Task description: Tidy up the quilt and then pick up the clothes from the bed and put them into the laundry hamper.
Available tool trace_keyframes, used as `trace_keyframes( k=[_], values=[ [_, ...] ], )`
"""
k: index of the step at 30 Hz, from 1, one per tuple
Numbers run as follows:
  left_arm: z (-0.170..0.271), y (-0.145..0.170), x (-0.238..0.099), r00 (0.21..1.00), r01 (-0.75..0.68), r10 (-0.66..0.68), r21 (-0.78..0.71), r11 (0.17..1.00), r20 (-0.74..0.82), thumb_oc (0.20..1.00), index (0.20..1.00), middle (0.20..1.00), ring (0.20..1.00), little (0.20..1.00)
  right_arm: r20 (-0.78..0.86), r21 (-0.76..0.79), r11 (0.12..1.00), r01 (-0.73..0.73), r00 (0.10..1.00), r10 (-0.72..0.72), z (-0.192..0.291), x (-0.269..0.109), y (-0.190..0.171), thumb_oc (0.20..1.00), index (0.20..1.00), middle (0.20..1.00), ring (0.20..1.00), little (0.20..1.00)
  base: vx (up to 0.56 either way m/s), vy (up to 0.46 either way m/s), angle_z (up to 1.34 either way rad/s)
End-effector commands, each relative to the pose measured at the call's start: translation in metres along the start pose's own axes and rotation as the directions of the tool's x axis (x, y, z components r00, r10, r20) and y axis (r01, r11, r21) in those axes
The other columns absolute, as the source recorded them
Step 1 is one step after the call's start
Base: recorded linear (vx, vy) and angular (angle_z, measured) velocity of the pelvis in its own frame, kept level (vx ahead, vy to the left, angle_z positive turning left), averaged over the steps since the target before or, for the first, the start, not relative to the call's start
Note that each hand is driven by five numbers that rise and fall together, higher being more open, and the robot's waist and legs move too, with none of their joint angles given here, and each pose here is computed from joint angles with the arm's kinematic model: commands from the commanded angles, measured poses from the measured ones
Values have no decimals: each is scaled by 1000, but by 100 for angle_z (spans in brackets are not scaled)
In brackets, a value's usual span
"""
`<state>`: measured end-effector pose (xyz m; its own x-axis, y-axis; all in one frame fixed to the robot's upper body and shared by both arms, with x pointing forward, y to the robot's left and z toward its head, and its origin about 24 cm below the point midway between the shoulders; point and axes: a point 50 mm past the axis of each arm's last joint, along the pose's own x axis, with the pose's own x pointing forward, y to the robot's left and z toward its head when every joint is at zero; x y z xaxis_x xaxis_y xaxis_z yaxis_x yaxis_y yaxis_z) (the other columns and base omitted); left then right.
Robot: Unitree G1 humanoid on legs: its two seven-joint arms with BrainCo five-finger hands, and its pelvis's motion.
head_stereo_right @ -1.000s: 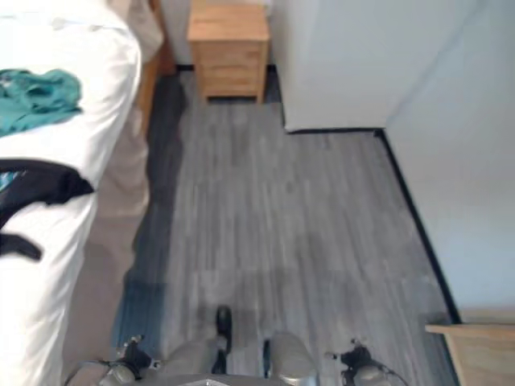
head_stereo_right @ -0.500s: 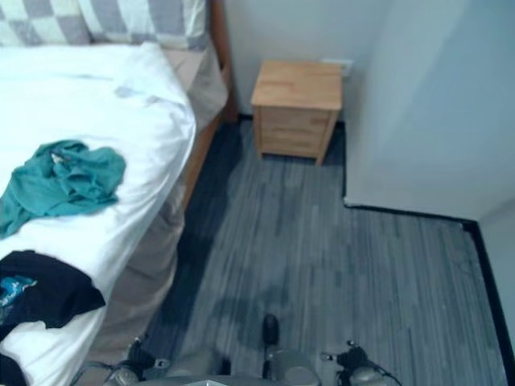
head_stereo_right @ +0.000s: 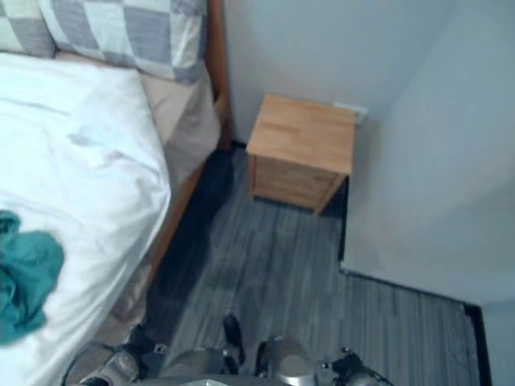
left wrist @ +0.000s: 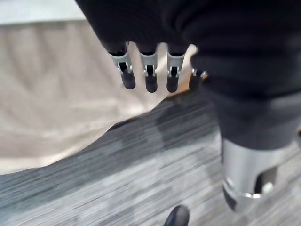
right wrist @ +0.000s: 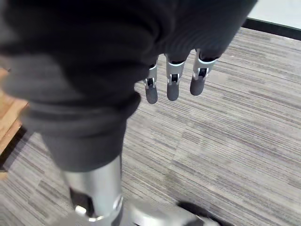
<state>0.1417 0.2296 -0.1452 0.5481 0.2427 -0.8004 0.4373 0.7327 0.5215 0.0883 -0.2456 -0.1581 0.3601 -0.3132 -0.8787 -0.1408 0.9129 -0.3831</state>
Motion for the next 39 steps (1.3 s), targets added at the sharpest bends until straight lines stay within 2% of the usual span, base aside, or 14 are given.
trace_keyframes(
  k=[1,7,13,19,20,22,23,24,26,29,30,32,33,39],
  values=[
    [4,18,3,998,-65,65,-4,998,24,1000,1000,1000,1000,1000,96,-21,998,52,994,-50,33,5,-18,1000,1000,1000,1000,1000,330,-274,91],
    [8,29,5,995,-98,98,0,995,37,1000,1000,1000,1000,1000,41,-34,997,63,997,-61,21,5,-22,1000,1000,1000,1000,1000,286,-333,152],
    [-8,14,1,998,-60,59,-5,998,-15,1000,1000,1000,1000,1000,13,15,994,110,994,-110,13,4,-33,1000,1000,1000,1000,1000,129,-263,110],
    [-22,20,-3,996,-88,88,15,996,-33,1000,1000,1000,1000,1000,204,129,952,276,932,-298,59,-2,-89,1000,1000,1000,1000,1000,-42,-32,113],
    [-30,22,-7,995,-95,95,13,995,-31,1000,1000,1000,1000,1000,375,88,920,381,843,-385,95,-17,-123,1000,1000,1000,1000,1000,64,71,108],
    [-37,26,-10,995,-94,95,32,995,-24,1000,1000,1000,1000,1000,499,65,878,475,746,-441,115,-39,-159,1000,1000,1000,1000,1000,32,62,67],
    [-37,26,-10,995,-93,94,33,995,-24,1000,1000,1000,1000,1000,498,65,877,475,747,-441,115,-39,-159,1000,1000,1000,1000,1000,-75,79,44],
    [-50,26,-15,995,-91,94,66,994,-45,1000,1000,1000,1000,1000,624,56,798,600,603,-497,150,-69,-197,1000,1000,1000,1000,1000,-64,62,56],
    [-49,25,-15,995,-93,96,68,993,-40,1000,1000,1000,1000,1000,655,81,781,619,558,-510,161,-78,-203,1000,1000,1000,1000,1000,-62,9,50],
    [-46,32,-13,993,-112,114,89,990,-17,1000,1000,1000,1000,1000,756,110,652,750,363,-545,189,-125,-242,1000,1000,1000,1000,1000,3,-116,60],
    [-46,32,-13,993,-112,114,89,990,-17,1000,1000,1000,1000,1000,755,111,652,750,363,-546,188,-125,-242,1000,1000,1000,1000,1000,43,-186,109],
    [-40,49,-10,990,-143,144,118,983,0,1000,1000,1000,1000,1000,767,157,603,782,289,-573,200,-142,-257,1000,1000,1000,1000,1000,10,-257,115],
    [-33,63,-8,983,-185,182,112,976,31,1000,1000,1000,1000,1000,793,206,561,802,200,-576,220,-163,-267,1000,1000,1000,1000,1000,-3,-259,93],
    [-15,65,-11,969,-214,208,32,976,135,1000,1000,1000,1000,1000,870,277,486,829,-2,-492,279,-224,-276,1000,1000,1000,1000,1000,1,-215,46]
  ],
)
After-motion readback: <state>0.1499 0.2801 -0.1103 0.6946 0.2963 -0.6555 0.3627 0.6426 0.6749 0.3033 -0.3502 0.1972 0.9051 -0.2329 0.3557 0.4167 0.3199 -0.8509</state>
